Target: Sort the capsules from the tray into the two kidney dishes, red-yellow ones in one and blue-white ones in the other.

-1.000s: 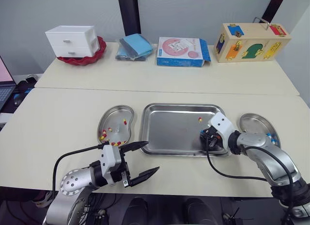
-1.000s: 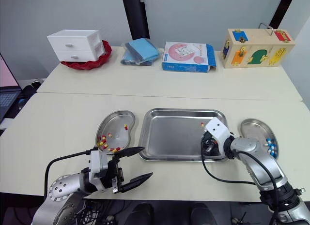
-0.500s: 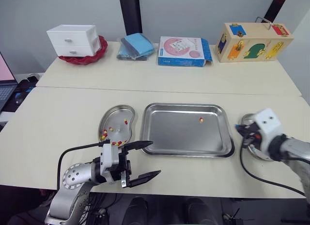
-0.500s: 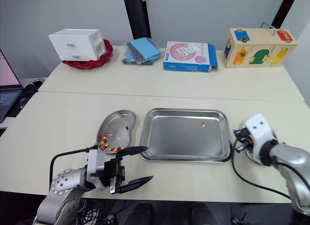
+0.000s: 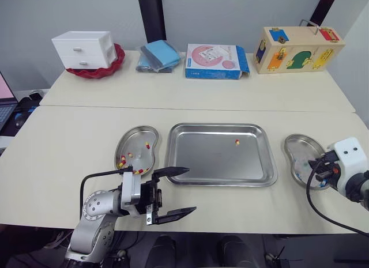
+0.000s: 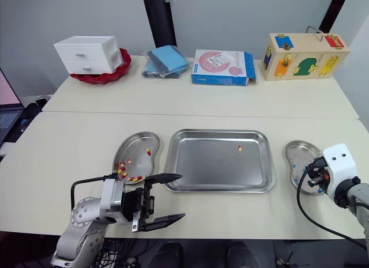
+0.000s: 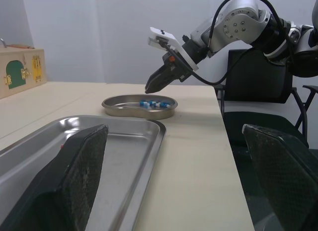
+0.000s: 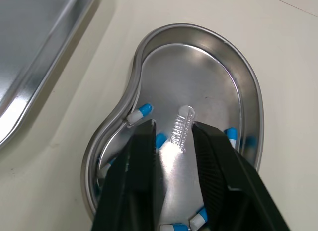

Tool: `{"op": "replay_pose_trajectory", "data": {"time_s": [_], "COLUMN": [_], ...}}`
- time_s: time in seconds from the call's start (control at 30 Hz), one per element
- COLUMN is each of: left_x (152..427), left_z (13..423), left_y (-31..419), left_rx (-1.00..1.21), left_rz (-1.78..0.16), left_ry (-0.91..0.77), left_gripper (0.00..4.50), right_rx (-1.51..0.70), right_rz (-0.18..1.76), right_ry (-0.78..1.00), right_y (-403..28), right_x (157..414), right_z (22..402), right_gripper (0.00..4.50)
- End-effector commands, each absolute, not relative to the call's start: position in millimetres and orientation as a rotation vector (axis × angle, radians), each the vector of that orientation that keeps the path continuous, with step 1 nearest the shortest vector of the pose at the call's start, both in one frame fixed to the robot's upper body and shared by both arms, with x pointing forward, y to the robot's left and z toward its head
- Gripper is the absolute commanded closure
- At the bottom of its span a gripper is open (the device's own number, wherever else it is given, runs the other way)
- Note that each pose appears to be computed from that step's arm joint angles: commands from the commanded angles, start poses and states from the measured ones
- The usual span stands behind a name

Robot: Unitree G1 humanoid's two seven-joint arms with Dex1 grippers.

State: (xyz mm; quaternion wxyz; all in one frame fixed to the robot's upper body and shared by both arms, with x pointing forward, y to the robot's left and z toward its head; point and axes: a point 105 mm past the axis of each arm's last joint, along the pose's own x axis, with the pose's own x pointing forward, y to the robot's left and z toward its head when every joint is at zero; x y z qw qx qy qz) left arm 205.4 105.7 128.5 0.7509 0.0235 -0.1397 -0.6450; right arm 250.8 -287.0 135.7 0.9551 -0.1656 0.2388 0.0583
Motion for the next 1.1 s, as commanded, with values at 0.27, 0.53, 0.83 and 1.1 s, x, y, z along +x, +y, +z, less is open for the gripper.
{"op": "replay_pose_trajectory", "data": {"time_s": [0.27, 0.53, 0.83, 1.1], "left_x": [219.0, 212.5, 189.2, 157.5], "left_z": [141.3, 119.1, 95.5, 72.1], "left_y": [123.0, 203.0, 303.6, 313.5], "left_rx": [0.075, 0.12, 0.149, 0.109], "left_rz": [-1.163, -0.759, -0.367, -0.378], "left_ry": [-0.277, 0.064, 0.327, 0.461], "left_gripper": [0.0, 0.0, 0.0, 0.0], "right_rx": [-0.391, -0.485, -0.52, -0.496], "right_rz": [0.252, 0.477, 0.549, 0.608], "right_ry": [0.298, 0.212, 0.476, 0.525], "right_y": [-264.8, -249.9, -312.5, -317.5], "right_x": [243.1, 212.8, 171.8, 154.7], "right_z": [157.3, 143.8, 110.3, 95.6], "right_gripper": [0.2, 0.02, 0.02, 0.02]}}
